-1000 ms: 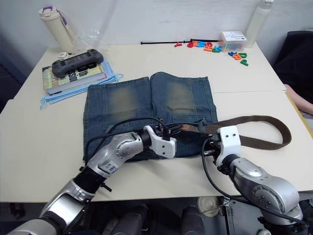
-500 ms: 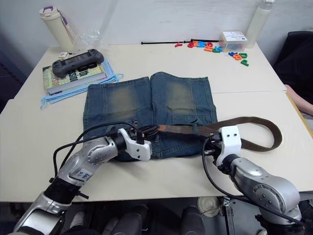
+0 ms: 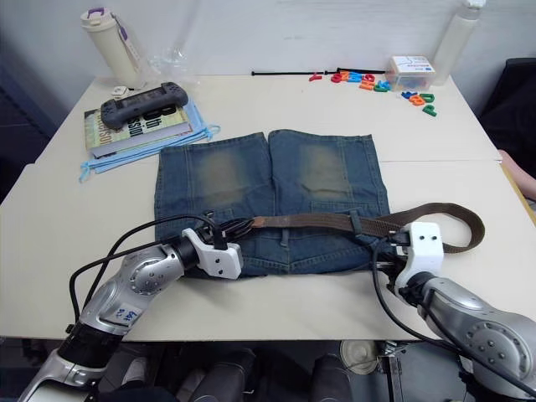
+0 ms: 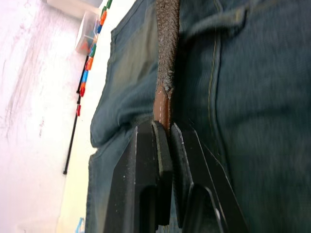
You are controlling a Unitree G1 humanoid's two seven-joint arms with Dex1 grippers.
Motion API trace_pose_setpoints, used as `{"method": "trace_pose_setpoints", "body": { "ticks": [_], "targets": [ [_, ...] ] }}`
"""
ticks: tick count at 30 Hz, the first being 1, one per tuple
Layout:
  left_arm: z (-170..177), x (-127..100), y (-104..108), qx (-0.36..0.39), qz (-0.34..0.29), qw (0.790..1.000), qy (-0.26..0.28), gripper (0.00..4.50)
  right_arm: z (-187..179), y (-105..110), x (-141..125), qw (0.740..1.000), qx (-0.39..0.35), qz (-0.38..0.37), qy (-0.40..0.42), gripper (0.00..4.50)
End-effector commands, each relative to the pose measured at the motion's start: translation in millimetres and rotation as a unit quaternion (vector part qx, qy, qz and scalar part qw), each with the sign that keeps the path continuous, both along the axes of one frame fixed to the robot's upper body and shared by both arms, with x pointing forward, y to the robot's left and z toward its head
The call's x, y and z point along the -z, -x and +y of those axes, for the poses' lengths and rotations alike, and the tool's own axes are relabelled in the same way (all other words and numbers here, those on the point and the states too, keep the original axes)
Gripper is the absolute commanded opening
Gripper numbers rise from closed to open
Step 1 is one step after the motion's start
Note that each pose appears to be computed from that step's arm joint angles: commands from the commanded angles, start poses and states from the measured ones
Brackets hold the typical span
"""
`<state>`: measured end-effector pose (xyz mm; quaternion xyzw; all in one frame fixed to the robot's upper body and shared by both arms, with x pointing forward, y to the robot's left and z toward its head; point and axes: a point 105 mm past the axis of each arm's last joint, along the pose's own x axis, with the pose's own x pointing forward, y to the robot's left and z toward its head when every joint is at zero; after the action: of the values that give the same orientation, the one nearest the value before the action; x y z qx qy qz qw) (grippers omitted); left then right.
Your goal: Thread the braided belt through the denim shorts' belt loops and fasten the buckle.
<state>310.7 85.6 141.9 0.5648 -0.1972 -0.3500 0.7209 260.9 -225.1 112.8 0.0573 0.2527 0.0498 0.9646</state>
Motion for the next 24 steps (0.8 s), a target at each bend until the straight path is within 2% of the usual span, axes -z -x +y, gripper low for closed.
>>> {"method": "trace_pose_setpoints", "body": {
  "ticks": [1, 9, 16, 21, 22, 24],
  "targets": [
    [-5.6, -16.4, 4.0, 0.011, -0.019, 0.999, 0.028, 0.0, -22.4, 2.7, -9.1, 0.998, 0.047, -0.012, 0.036, 0.16],
    [-16.8, -19.1, 3.8, 0.027, -0.016, 0.999, 0.038, 0.0, -45.6, -2.7, -23.6, 0.99, 0.108, -0.039, 0.077, 0.16],
    [-29.5, -19.8, 3.0, 0.046, -0.015, 0.998, 0.04, 0.0, -39.6, -8.4, -30.6, 0.99, 0.104, -0.054, 0.073, 0.16],
    [-33.3, -19.4, 1.7, 0.051, -0.013, 0.998, 0.04, 0.0, -32.2, -9.2, -46.5, 0.991, 0.09, -0.089, 0.048, 0.16],
    [-34.3, -19.6, 1.5, 0.052, -0.013, 0.998, 0.04, 0.0, -30.0, -7.9, -49.5, 0.991, 0.085, -0.094, 0.043, 0.62],
    [-35.7, -19.7, 1.0, 0.054, -0.014, 0.998, 0.041, 0.0, -26.1, -5.9, -54.5, 0.991, 0.074, -0.102, 0.036, 1.06]
  ]
}}
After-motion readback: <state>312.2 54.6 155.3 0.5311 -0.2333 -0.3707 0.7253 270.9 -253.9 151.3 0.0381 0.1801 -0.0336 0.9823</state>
